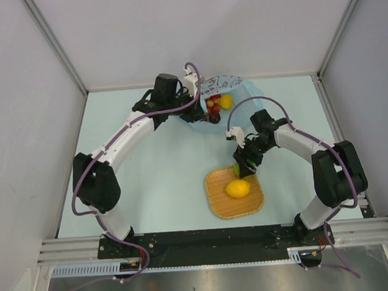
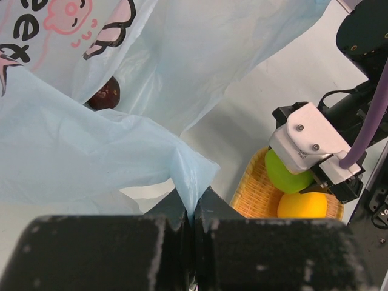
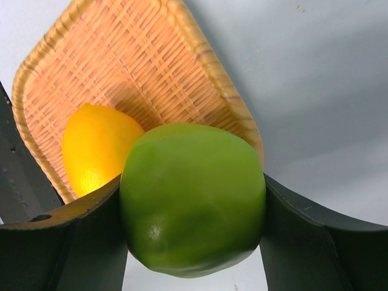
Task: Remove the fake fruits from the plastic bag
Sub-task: Place the fake fruit on the plate.
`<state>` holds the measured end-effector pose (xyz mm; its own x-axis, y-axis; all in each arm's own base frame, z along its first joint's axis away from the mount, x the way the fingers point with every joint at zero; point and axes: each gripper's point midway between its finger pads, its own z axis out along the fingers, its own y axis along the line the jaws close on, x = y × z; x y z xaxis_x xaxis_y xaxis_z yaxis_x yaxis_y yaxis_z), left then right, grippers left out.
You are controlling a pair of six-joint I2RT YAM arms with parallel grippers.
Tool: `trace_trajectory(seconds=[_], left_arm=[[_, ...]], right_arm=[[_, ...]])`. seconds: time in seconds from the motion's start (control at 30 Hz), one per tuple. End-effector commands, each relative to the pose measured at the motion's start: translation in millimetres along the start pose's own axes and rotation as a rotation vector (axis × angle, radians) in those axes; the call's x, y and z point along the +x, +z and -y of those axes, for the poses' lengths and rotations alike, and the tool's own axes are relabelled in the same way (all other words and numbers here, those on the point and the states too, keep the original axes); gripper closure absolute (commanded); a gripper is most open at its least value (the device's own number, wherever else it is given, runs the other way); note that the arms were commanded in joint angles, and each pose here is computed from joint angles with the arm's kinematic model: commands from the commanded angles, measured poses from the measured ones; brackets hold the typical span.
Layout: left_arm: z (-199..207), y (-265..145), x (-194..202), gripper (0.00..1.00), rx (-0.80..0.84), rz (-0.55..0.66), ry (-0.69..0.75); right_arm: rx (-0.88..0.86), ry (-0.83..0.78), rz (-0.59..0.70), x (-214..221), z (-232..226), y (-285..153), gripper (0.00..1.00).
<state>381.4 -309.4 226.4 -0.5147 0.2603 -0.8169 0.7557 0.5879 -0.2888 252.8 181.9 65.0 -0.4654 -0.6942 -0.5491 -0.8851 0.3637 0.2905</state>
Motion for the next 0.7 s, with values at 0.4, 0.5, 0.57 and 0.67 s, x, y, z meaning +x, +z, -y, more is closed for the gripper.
trace_trajectory(seconds=[0.4, 0.5, 0.57, 0.67], left_arm=[[18.3, 4.3, -2.7, 1.00, 0.036, 0.013, 0.015], [19.5, 5.1, -1.4, 1.00, 0.042, 0.009, 0.012], [19.7, 6.7, 0.7, 1.00, 0.046, 0.004, 0.003], [20.5, 9.5, 2.0, 1.00, 0.052, 0.000, 0.001]], right_arm=[[-0.049, -0.160, -0.080, 17.4, -20.7, -11.1, 0.57], [-0.077, -0.207, -0.132, 27.7, -27.7, -12.4, 0.54], [-0.101, -0.268, -0.175, 33.6, -32.6, -9.3, 0.54], [-0.109, -0.324, -0.220, 37.5, -34.4, -4.1, 0.52]])
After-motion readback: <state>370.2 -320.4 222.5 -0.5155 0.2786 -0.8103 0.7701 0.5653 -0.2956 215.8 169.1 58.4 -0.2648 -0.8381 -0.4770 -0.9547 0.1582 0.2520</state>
